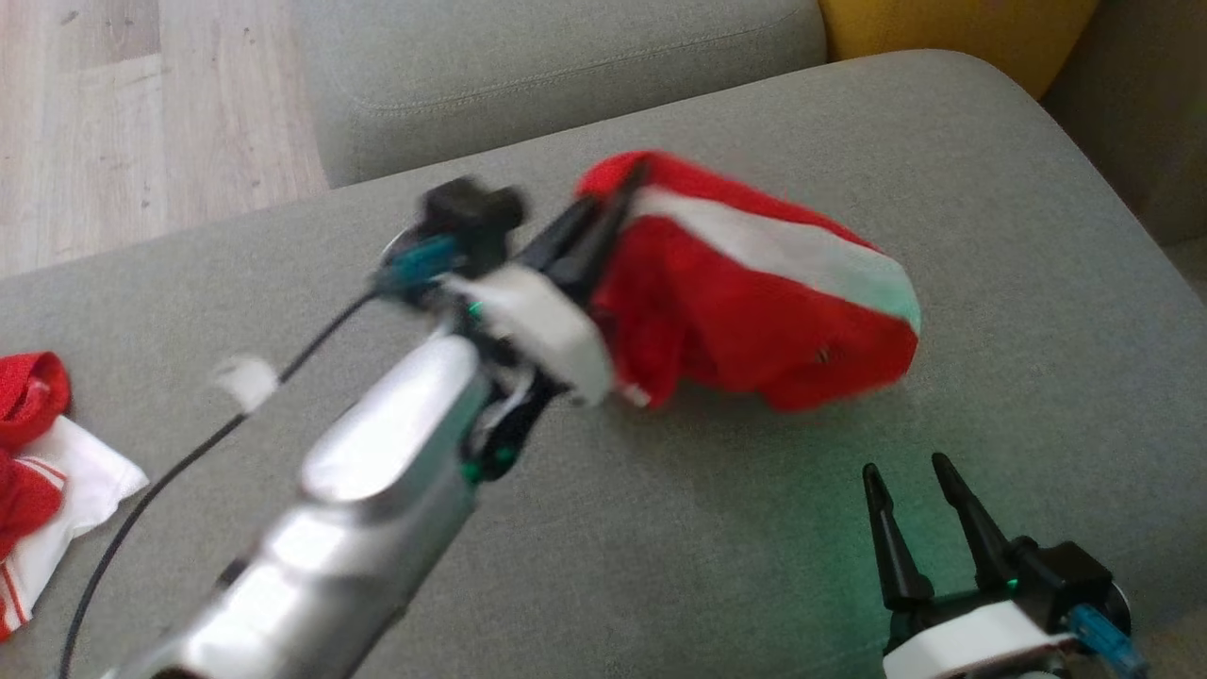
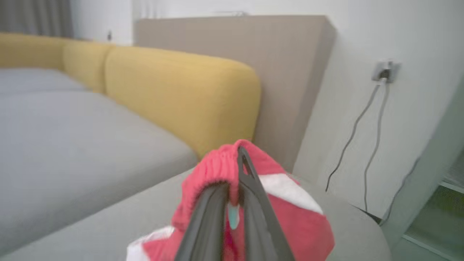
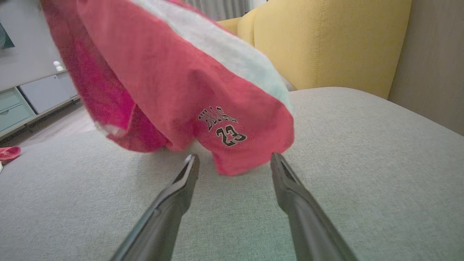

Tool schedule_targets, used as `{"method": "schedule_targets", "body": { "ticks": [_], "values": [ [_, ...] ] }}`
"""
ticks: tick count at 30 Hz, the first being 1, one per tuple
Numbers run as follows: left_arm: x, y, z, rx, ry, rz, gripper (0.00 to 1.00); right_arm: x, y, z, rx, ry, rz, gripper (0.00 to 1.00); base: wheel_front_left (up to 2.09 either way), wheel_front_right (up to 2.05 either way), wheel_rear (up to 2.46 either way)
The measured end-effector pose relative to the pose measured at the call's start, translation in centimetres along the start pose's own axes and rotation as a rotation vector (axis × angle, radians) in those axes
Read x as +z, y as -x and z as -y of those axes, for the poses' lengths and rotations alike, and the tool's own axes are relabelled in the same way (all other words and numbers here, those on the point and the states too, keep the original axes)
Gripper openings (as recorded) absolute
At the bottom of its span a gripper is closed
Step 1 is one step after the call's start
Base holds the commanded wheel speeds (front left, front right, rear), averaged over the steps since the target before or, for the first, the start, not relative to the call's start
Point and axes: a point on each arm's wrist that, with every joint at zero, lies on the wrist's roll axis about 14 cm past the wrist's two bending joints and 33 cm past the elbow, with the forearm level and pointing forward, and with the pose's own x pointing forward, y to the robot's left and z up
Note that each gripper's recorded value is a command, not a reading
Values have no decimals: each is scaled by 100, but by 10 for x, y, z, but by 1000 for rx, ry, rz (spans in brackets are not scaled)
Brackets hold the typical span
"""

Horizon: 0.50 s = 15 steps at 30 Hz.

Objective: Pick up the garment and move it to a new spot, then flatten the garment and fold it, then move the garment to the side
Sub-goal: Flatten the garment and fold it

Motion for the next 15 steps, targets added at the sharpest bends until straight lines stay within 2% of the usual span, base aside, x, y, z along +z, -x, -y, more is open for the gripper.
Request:
{"method": "schedule_targets", "body": {
  "ticks": [3, 5, 7, 10, 13, 14, 15],
  "values": [
    [-36, 24, -33, 127, 133, -102, 0, 0, -1, -1, -4, -10, 3, 100, 0, 0, 0],
    [-78, 49, -40, 188, 261, -195, 0, -1, -2, -2, -1, -11, -2, 100, 0, 0, 0],
    [-124, 80, -35, 241, 392, -283, 0, -3, -4, -4, 4, -11, -9, 100, 0, 0, 0],
    [-174, 117, -13, 272, 500, -380, 0, -6, -8, -5, 11, -10, -22, 100, 0, 0, 0],
    [-181, 127, 2, 258, 546, -342, 0, -9, -13, -10, 28, -8, -36, 100, 0, 0, 0],
    [-179, 126, 6, 247, 550, -326, 23, -10, -15, -11, 35, -8, -40, 100, 0, 0, 0],
    [-176, 124, 8, 240, 550, -303, 39, -11, -17, -13, 42, -7, -43, 100, 0, 0, 0]
  ]
}}
